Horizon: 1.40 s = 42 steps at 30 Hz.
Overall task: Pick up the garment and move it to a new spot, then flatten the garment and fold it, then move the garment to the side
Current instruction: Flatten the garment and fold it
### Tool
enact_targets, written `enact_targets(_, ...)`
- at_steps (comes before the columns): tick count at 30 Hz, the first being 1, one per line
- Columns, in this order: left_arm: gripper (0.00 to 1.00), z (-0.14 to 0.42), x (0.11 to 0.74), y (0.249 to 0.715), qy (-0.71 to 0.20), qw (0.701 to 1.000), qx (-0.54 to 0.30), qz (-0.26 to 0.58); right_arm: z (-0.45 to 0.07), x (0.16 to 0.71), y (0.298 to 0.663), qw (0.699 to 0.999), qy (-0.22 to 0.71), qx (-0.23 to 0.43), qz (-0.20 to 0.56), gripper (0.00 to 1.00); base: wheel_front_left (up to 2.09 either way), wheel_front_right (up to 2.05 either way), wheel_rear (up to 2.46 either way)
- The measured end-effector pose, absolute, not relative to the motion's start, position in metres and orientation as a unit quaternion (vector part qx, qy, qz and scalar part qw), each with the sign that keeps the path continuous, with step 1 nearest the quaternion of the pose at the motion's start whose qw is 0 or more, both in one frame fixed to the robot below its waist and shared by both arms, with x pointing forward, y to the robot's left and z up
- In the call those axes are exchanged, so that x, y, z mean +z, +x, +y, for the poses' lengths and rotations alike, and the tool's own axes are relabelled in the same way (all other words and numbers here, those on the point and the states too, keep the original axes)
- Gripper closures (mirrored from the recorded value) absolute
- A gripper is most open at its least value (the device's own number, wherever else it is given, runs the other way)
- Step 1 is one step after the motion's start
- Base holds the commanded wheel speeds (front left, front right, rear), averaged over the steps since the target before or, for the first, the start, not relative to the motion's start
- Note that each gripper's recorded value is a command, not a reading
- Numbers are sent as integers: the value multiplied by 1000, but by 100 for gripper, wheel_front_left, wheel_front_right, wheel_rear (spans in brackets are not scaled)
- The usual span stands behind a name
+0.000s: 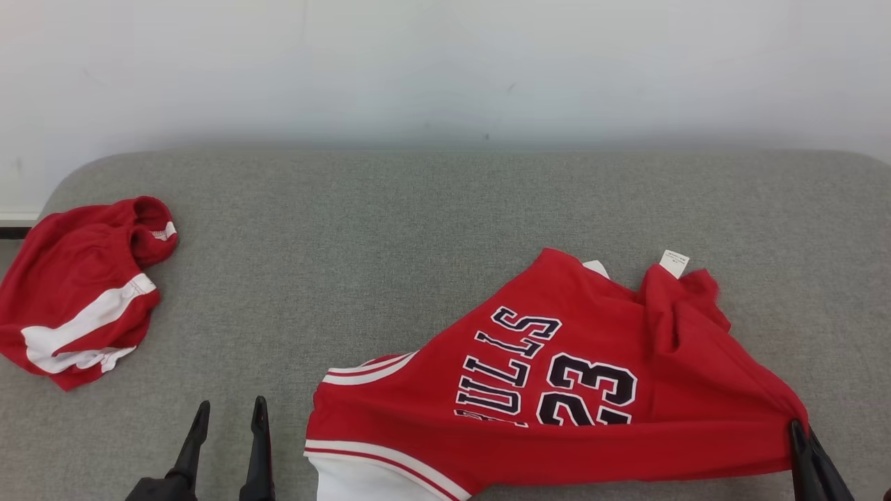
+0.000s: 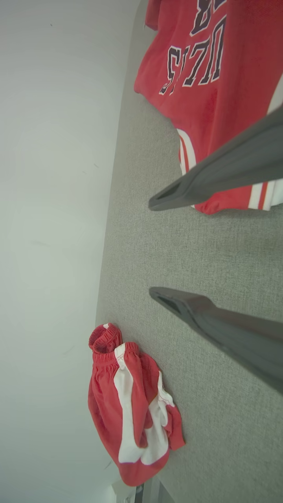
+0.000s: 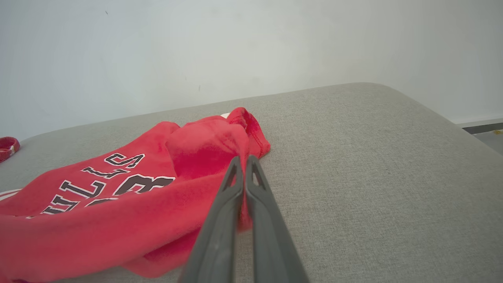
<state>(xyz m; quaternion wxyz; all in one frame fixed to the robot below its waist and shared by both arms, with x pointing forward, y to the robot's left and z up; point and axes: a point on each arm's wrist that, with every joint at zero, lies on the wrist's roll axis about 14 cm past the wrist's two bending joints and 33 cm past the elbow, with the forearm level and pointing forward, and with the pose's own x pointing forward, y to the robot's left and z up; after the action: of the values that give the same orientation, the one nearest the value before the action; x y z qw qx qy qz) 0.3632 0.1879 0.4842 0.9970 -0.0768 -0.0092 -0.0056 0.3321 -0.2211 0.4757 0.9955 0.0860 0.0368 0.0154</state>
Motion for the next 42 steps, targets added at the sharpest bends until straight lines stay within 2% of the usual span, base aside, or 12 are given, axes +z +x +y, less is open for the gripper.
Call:
enact_targets(4, 0, 185, 485, 362, -77, 997, -9, -9, -214, 477, 337, 996, 78, 29, 41, 100, 0, 0, 0)
enact_targets(8, 0, 187, 484, 361, -76, 997, -7, -9, -200, 480, 358, 995, 68, 58, 40, 100, 0, 0, 0)
enact_targets(16, 0, 198, 485, 357, -72, 997, 8, -10, -156, 473, 424, 989, 32, 128, 59, 100, 0, 0, 0)
enact_targets(23, 0, 205, 484, 355, -72, 997, 19, -8, -142, 456, 468, 987, 17, 134, 92, 100, 0, 0, 0)
enact_targets(24, 0, 207, 483, 355, -72, 997, 21, -6, -139, 452, 472, 986, 16, 135, 98, 89, 0, 0, 0)
enact_targets(25, 0, 208, 481, 355, -72, 997, 23, -4, -137, 449, 475, 985, 14, 136, 102, 0, 0, 0, 0)
enact_targets(32, 0, 209, 478, 356, -72, 997, 28, 0, -130, 446, 481, 985, 21, 139, 101, 0, 0, 0, 0)
enact_targets(35, 0, 207, 479, 358, -72, 997, 24, -1, -137, 473, 483, 989, 38, 132, 54, 0, 0, 0, 0)
enact_targets(42, 0, 200, 485, 366, -67, 998, 11, -12, -182, 501, 447, 995, 56, 81, -12, 0, 0, 0, 0)
